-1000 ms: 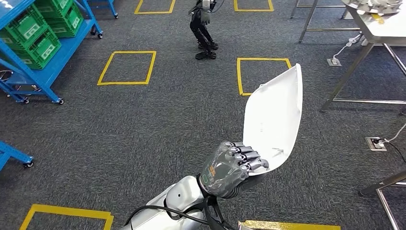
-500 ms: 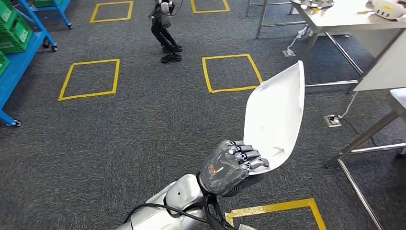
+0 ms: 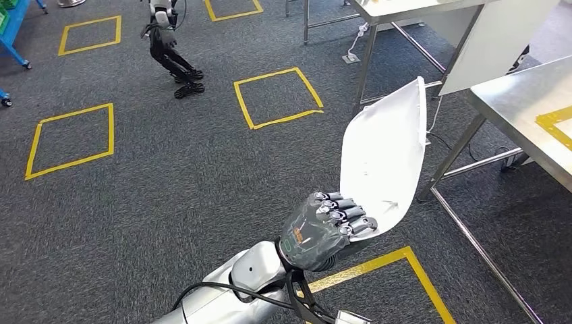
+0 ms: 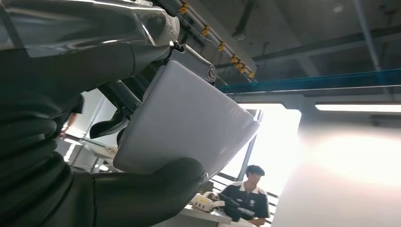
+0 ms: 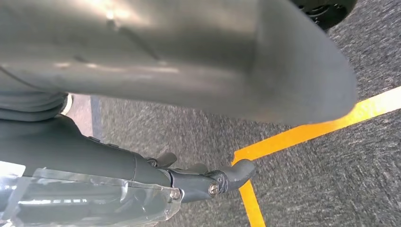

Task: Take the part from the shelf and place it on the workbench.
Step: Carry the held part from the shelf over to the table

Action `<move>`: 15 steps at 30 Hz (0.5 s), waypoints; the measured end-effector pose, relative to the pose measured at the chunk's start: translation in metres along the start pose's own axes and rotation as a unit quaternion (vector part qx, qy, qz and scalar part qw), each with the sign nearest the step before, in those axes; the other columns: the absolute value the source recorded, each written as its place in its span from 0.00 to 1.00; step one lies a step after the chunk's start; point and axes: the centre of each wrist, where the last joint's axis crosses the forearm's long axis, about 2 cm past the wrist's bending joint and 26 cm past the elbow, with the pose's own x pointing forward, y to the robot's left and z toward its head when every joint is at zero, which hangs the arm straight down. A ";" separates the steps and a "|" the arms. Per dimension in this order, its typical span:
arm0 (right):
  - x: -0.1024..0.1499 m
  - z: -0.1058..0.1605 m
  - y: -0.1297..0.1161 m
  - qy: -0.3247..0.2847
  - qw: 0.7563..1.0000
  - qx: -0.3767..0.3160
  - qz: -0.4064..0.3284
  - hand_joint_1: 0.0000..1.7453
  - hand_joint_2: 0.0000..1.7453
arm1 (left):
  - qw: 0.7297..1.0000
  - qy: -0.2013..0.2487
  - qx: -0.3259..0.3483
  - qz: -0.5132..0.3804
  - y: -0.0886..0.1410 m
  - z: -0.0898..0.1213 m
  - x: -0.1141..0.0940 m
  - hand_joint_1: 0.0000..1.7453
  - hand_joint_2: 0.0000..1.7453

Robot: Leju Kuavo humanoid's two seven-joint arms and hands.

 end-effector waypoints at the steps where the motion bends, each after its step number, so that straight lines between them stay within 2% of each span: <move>1: 0.001 0.000 0.000 -0.001 1.000 0.000 -0.001 0.00 0.00 | 1.000 -0.001 -0.002 0.000 0.000 0.001 0.000 1.00 1.00; 15: 0.000 0.001 0.005 -0.001 1.000 0.003 -0.007 0.00 0.00 | 1.000 -0.012 0.003 0.010 0.001 -0.009 0.004 1.00 1.00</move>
